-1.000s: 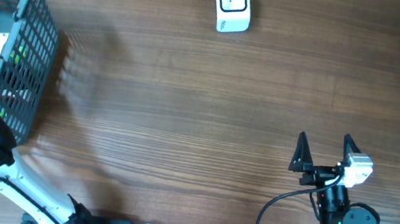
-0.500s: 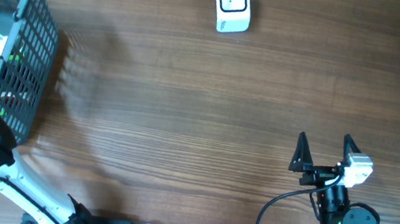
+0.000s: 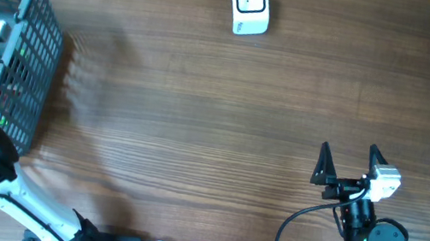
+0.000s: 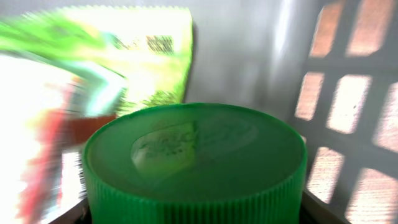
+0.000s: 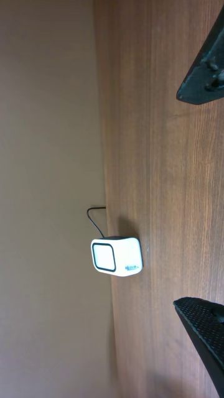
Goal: Scan the item barcode
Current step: 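Lower the left gripper and grasp the green-lidded jar, then lift the jar out and carry it toward the white scanner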
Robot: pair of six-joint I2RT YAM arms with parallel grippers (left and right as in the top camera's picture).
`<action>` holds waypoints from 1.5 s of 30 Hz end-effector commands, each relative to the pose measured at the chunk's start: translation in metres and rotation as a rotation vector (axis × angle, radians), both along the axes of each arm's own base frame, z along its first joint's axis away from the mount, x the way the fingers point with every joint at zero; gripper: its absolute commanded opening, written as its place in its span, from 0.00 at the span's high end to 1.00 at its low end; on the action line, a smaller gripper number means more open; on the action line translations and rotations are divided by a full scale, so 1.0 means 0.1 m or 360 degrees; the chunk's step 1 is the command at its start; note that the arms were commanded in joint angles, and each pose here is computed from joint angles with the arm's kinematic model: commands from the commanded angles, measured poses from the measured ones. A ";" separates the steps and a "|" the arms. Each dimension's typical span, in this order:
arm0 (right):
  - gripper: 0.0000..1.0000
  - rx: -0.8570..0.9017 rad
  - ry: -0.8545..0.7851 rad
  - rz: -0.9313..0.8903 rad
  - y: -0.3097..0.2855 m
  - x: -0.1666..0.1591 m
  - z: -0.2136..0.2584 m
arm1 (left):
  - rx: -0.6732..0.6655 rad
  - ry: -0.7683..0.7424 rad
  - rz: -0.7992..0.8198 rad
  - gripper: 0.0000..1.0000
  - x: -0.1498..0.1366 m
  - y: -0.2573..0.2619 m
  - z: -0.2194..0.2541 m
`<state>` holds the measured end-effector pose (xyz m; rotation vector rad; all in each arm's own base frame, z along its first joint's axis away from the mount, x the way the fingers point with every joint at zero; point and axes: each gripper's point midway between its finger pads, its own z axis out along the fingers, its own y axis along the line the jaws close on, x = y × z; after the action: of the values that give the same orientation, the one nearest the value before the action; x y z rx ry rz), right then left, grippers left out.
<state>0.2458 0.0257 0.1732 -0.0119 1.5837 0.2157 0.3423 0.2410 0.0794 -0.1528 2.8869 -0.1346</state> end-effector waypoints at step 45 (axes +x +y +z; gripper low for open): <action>0.00 -0.0016 -0.0014 -0.0013 -0.02 0.00 0.01 | -0.0232 0.0130 -0.0254 0.71 0.02 -5.03 0.03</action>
<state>0.2458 0.0257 0.1730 -0.0119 1.5841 0.2157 0.3507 -0.2483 0.1193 0.1611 2.9333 -0.5171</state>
